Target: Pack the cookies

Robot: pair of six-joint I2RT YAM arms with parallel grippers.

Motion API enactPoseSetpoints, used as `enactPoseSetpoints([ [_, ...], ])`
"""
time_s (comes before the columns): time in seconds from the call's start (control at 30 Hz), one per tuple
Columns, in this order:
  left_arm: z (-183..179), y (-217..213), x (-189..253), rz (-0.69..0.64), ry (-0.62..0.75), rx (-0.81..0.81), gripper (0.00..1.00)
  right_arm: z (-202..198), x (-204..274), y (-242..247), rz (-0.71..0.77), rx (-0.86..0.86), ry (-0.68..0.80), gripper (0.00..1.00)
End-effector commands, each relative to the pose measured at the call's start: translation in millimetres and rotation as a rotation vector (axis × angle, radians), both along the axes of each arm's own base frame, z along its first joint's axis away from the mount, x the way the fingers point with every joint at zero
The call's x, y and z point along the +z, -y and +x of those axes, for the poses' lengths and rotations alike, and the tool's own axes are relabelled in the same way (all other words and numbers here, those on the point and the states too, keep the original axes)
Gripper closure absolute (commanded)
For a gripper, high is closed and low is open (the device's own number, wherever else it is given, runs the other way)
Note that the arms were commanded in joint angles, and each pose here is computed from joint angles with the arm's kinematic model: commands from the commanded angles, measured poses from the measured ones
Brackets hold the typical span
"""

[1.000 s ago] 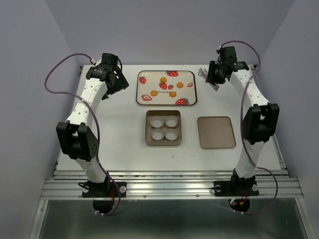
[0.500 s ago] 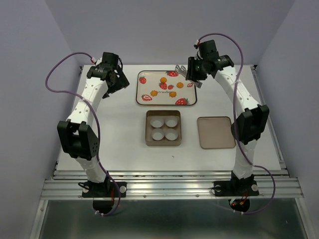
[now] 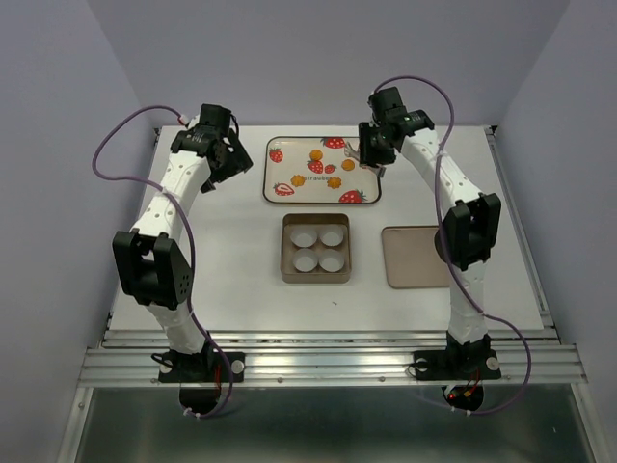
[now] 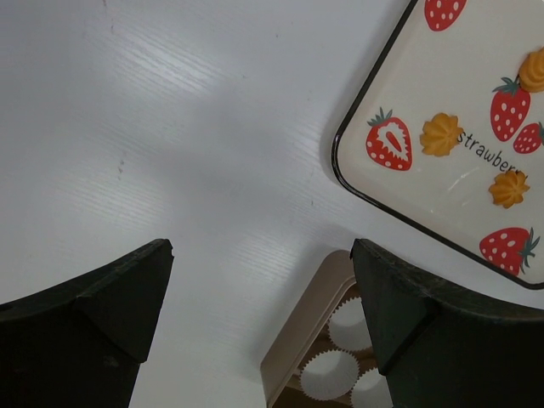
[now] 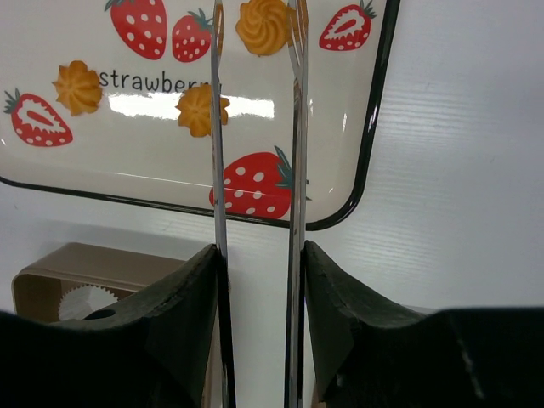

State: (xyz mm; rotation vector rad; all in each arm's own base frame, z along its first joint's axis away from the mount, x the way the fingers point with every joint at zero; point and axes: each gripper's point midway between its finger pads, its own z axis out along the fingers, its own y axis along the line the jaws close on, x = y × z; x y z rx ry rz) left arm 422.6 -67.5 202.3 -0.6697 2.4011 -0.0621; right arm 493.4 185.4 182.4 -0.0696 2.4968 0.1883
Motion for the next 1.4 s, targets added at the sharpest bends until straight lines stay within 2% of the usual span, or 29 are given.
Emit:
enactPoseSetpoints([
  [0.0,-6.8,2.9,10.3,-0.017,0.027,0.001,0.01,8.2,14.6,-0.7,-0.02,-0.006,0.05,0.52],
  [0.2,-8.9,1.7,6.8,-0.011,0.018,0.004,0.01,15.1,4.9,0.6,-0.042,-0.009,0.051,0.48],
  [0.73,-11.2,-0.1,2.1,0.0,0.006,0.003,0.01,14.9,-16.2,-11.4,-0.031,0.029,0.009,0.46],
  [1.37,-15.1,-6.4,1.3,0.028,0.005,0.009,0.01,7.8,-35.8,-11.5,-0.161,0.014,-0.003,0.46],
])
